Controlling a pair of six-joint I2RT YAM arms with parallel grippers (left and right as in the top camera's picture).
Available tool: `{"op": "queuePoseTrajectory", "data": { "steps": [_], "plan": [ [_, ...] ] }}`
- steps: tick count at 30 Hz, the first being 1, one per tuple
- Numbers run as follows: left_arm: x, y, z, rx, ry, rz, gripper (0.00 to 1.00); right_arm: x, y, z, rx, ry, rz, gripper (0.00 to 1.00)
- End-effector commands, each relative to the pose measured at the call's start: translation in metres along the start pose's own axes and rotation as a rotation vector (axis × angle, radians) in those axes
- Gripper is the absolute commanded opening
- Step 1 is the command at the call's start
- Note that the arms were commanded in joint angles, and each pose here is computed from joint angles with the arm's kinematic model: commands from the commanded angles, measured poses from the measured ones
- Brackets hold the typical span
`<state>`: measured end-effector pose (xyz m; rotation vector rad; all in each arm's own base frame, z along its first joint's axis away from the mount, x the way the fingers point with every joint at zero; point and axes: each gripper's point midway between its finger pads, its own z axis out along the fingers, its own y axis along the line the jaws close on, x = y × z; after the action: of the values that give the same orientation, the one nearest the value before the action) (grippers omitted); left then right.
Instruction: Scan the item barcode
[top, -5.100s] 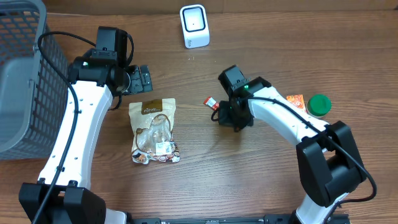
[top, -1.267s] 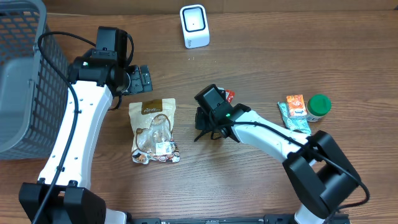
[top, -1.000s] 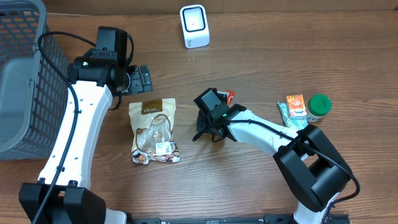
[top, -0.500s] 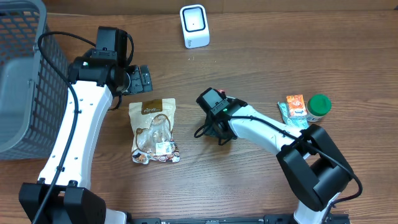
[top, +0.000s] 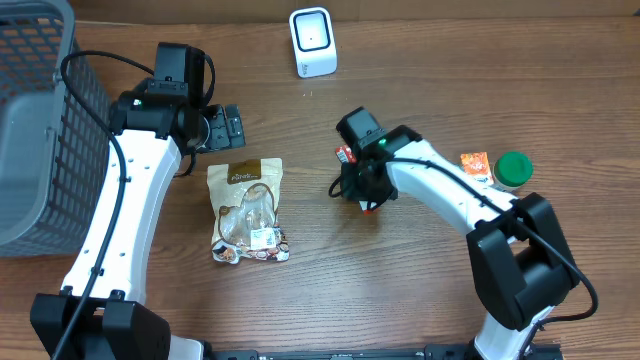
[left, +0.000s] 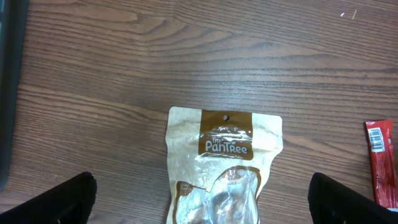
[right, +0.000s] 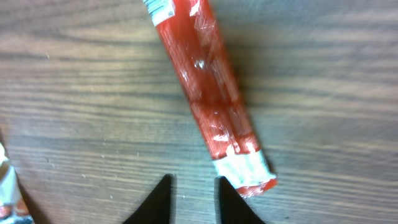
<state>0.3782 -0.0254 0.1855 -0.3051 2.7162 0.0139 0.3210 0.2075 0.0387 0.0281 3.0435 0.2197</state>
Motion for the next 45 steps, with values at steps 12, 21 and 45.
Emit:
{"op": "queuePoseTrajectory", "data": {
  "steps": [12,21,45],
  "plan": [
    [-0.004,-0.005,-0.002,0.012,-0.010,-0.008,1.00,-0.003,-0.018,0.001,-0.011,-0.012,-0.241,0.31],
    [-0.004,-0.005,-0.002,0.012,-0.010,-0.009,1.00,0.005,-0.025,0.021,-0.014,-0.019,-0.237,0.31],
    [-0.004,-0.005,-0.002,0.012,-0.010,-0.009,1.00,-0.025,-0.028,0.010,0.053,-0.134,-0.238,0.03]
  ]
}}
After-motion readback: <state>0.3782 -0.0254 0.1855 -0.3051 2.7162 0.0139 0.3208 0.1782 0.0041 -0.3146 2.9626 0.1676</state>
